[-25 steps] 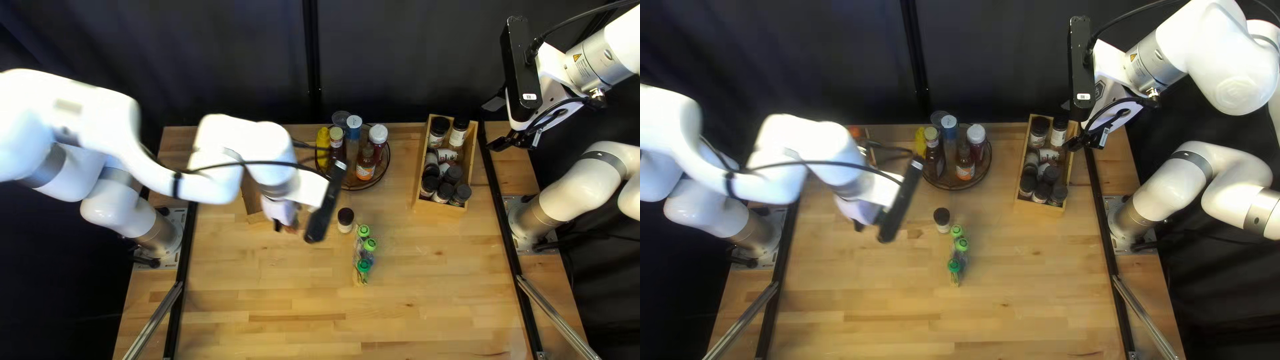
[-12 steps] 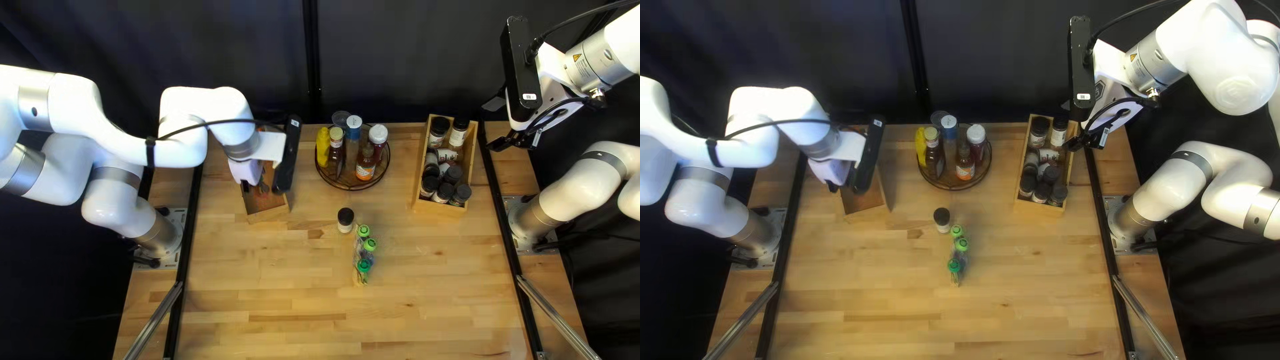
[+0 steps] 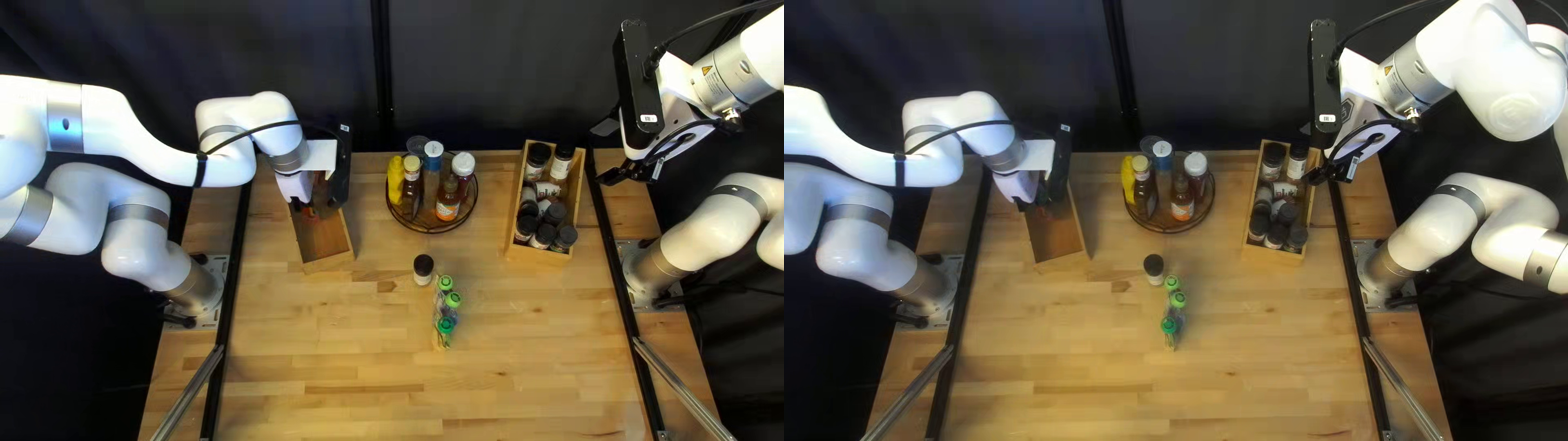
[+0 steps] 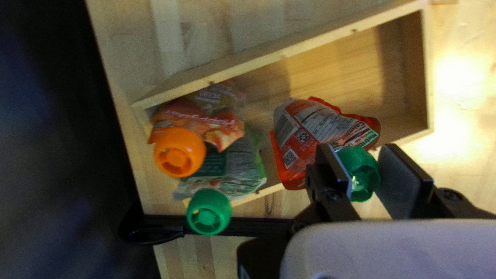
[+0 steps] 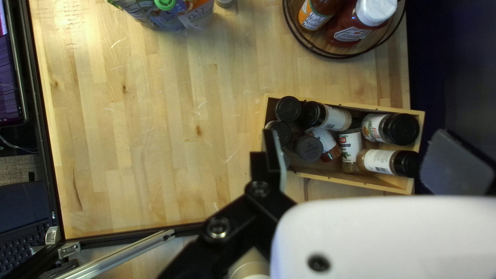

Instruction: Separate condiments, baby food and spices and place it in 3 different racks/containers

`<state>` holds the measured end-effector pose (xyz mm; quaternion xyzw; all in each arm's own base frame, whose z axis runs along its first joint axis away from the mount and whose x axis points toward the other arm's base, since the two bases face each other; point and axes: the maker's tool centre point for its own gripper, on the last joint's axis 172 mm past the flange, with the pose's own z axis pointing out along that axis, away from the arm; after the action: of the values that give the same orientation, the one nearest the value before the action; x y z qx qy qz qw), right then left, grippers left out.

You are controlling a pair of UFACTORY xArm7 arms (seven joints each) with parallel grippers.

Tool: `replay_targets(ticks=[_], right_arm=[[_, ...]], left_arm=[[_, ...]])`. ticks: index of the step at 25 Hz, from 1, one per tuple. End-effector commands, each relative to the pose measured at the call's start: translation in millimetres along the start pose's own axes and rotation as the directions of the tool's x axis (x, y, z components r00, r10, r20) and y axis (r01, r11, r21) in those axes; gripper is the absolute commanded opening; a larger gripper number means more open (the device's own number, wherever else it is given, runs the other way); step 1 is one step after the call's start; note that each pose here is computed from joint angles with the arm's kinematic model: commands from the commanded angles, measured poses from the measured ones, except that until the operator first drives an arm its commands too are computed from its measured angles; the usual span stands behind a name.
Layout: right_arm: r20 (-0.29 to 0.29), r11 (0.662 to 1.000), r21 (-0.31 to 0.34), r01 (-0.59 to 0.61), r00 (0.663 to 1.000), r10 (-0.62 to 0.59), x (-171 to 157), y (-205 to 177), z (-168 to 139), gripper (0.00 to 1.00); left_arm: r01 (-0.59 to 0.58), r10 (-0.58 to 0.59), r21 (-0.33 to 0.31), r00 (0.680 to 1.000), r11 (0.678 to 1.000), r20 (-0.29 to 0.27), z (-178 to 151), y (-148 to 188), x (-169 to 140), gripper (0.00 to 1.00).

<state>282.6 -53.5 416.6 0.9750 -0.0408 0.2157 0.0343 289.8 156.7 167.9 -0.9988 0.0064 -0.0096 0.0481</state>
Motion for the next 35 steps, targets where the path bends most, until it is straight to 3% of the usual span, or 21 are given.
replay_targets(ticks=[1,7,12,18,23,35], right_arm=[[0.000,1.000,0.000,0.000,1.000,0.000,0,0,0,1.00],[0.000,1.000,0.000,0.000,1.000,0.000,0,0,0,1.00],[0.000,1.000,0.000,0.000,1.000,0.000,0,0,0,1.00],[0.000,1.000,0.000,0.000,1.000,0.000,0,0,0,1.00],[0.000,1.000,0.000,0.000,1.000,0.000,0,0,0,1.00],[0.000,1.000,0.000,0.000,1.000,0.000,0,0,0,1.00]], left_arm=[[0.042,-0.041,0.027,0.999,0.999,-0.004,4,-5,-2,1.00],[0.057,-0.057,0.033,0.998,0.998,-0.007,-8,17,11,1.00],[-0.021,0.021,-0.021,1.000,1.000,-0.017,-25,67,41,1.00],[-0.171,0.168,-0.103,0.985,0.980,-0.040,-33,144,105,1.00],[-0.288,0.284,-0.127,0.958,0.949,-0.046,-39,190,146,1.00],[-0.450,0.436,-0.107,0.890,0.887,-0.135,-22,206,214,1.00]])
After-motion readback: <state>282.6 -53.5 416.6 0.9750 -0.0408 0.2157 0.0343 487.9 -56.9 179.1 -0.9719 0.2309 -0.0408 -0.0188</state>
